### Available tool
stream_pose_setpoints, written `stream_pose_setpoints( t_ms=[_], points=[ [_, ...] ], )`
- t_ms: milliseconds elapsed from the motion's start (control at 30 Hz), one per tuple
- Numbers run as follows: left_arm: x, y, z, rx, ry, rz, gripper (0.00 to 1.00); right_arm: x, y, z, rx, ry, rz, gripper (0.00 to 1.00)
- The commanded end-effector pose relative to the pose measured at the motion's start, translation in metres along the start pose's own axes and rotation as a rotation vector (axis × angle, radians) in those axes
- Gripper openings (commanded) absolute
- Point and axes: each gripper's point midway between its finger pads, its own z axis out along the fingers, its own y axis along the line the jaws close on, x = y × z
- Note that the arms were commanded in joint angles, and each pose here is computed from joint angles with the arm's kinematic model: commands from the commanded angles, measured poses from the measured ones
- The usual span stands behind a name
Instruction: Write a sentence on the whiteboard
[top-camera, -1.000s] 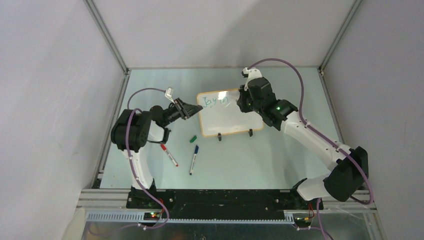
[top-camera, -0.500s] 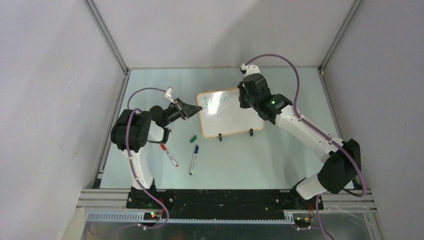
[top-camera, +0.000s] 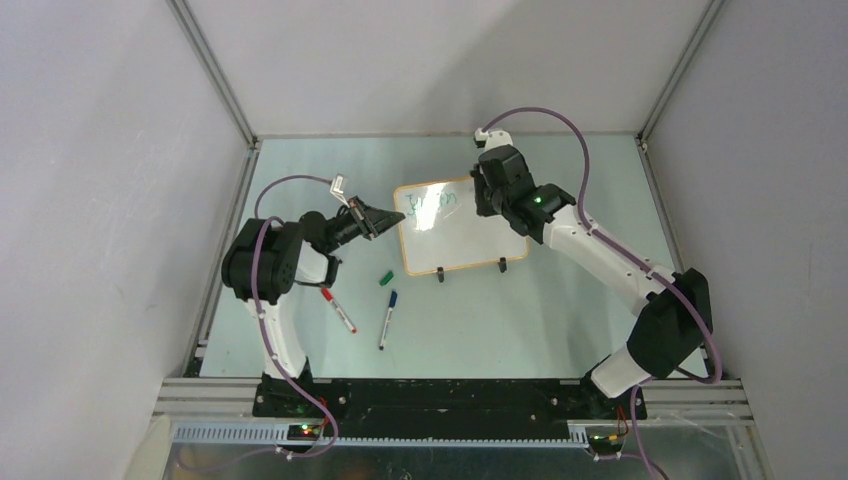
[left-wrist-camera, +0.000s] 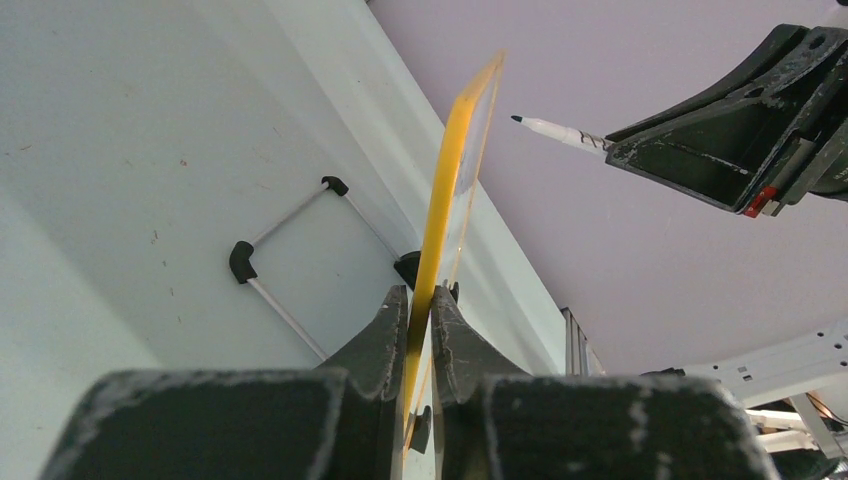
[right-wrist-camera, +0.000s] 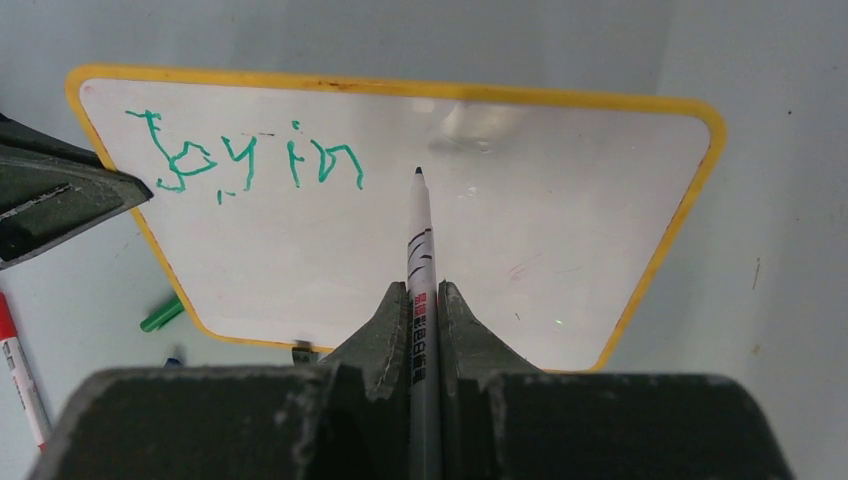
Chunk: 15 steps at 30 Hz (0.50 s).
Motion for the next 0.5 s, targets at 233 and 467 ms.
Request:
stream_pose_setpoints(
  t_ms=[233,467],
  points=[
    [-0.012,-0.009,0.003,0.044,-0.021,0.054,0.00,-0.019,-0.002,0.000,0.025,-0.024,0.002,0.00],
    [-0.012,-0.009,0.004,0.046,-0.019,0.053,0.00,-0.011,0.001,0.002,0.012,0.002,-0.008,0.00]
  ],
)
